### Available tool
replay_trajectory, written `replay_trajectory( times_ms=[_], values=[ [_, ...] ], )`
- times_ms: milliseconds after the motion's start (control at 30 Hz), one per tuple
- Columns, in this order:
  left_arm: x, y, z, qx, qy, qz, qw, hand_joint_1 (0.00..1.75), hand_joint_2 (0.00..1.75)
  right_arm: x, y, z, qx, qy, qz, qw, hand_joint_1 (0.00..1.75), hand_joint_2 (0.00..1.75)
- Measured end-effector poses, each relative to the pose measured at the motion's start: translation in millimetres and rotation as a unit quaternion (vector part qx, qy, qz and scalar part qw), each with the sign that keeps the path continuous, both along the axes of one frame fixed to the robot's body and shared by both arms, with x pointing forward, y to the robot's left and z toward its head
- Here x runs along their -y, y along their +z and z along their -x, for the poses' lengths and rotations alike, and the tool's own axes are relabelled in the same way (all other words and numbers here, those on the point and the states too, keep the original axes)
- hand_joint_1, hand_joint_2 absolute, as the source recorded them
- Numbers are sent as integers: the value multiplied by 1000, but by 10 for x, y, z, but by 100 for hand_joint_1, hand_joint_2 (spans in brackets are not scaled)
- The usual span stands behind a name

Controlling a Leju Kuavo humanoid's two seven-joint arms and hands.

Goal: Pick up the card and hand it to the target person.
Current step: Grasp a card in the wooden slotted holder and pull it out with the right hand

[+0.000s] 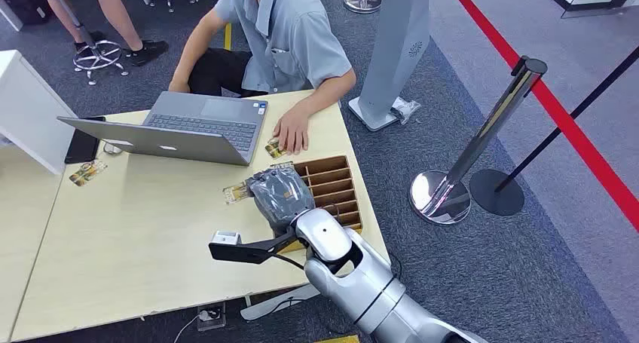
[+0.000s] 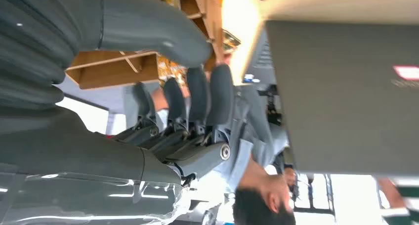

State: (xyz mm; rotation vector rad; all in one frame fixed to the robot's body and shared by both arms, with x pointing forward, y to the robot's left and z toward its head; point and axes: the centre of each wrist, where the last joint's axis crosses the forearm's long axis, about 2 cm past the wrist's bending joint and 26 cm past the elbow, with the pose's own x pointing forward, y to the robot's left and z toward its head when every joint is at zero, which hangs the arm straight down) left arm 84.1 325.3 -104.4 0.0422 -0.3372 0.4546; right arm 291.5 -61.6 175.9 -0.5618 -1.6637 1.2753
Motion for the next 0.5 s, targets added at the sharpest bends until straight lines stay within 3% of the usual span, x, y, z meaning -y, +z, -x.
replay_trajectory(
  times_ms=[500],
  values=[
    [20, -2, 4, -1, 2, 1, 1000, 0, 0, 194, -191, -154, -45, -68, 23, 996, 74, 175]
  ],
)
